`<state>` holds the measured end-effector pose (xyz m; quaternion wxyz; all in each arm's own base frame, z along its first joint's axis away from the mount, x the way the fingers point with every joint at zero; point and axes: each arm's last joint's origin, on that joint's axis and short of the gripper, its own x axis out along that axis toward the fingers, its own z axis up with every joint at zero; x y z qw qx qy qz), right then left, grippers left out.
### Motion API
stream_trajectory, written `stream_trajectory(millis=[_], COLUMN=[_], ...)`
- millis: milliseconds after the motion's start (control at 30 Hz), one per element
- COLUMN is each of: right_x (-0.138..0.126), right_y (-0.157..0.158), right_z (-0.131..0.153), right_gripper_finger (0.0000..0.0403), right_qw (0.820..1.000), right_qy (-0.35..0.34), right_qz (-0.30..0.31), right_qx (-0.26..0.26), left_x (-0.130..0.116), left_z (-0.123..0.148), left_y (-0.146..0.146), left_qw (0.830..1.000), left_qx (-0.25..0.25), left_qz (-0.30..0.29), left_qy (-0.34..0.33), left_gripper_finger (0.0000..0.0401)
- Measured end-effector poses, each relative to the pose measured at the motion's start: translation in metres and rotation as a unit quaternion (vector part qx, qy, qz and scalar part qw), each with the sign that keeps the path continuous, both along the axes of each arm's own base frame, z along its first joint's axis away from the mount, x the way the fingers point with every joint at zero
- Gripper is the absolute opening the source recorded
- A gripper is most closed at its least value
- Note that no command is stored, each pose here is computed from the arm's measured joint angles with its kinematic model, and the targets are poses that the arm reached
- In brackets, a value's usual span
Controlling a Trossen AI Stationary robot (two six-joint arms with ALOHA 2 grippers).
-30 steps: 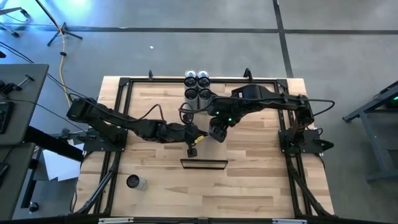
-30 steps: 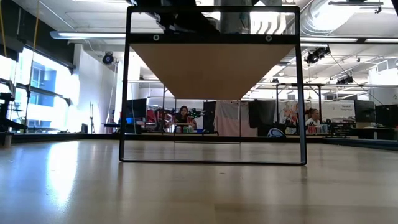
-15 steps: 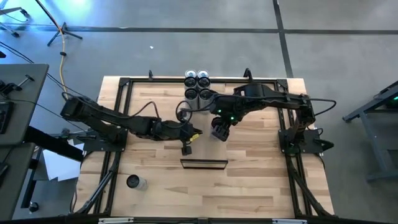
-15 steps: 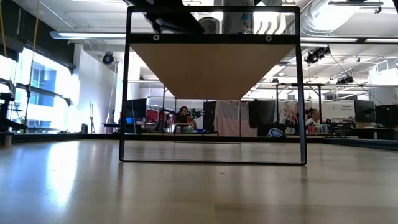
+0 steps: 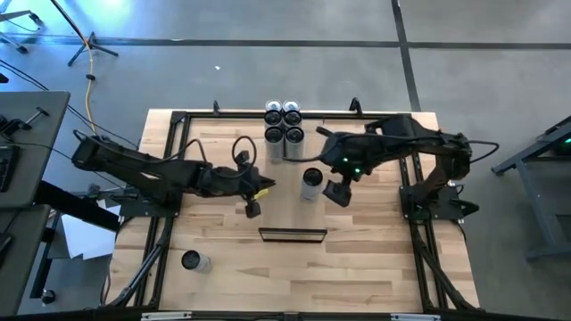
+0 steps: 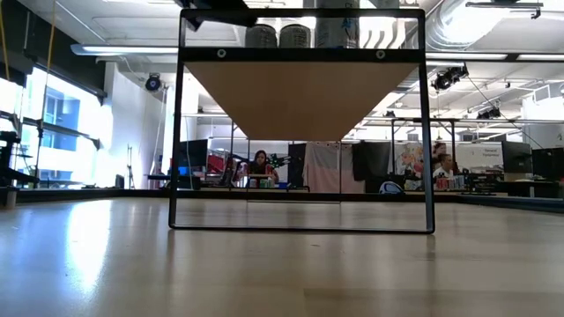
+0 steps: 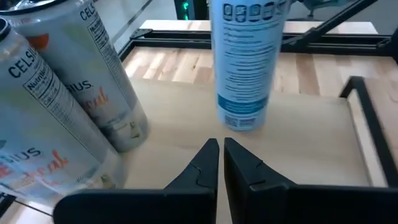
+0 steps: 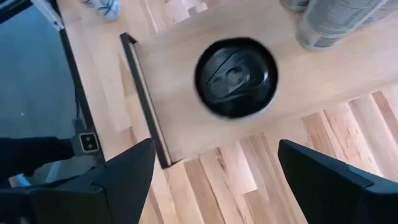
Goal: Place canned beverage on shelf
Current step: Put the right white blue soda can on the shelf
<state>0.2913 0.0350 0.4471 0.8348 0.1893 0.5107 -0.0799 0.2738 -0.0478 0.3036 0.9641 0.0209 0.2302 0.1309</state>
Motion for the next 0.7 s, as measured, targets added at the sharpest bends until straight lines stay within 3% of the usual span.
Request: stream_trajectory(millis=[200,367,533,700], right_x=[-0.01,-0.022,-0.032,-0.054], right_y=[0.022,0.032,0.032,0.023], right_z=[0.005,0.012,0.016,-0.01], right_gripper_finger=[0.0325,0.0325,0.0325,0.0325], right_qw=[0.999,0.997,0.997,0.996], right_qy=[-0.014,-0.033,-0.043,0.01], right_qz=[0.03,0.034,0.029,0.001], right_qx=[-0.028,-0.054,-0.06,-0.084], left_x=[-0.023,-0.051,-0.069,-0.077], left_z=[-0.01,-0.021,-0.012,0.002], left_y=[-0.01,-0.013,-0.015,-0.015], left_qw=[1.0,0.996,0.991,0.989], left_qx=[-0.022,-0.074,-0.097,-0.083], left_qz=[0.015,0.042,0.048,0.033], left_qy=[0.012,-0.029,-0.078,-0.118], left_gripper_finger=[0.0,0.0,0.0,0.0])
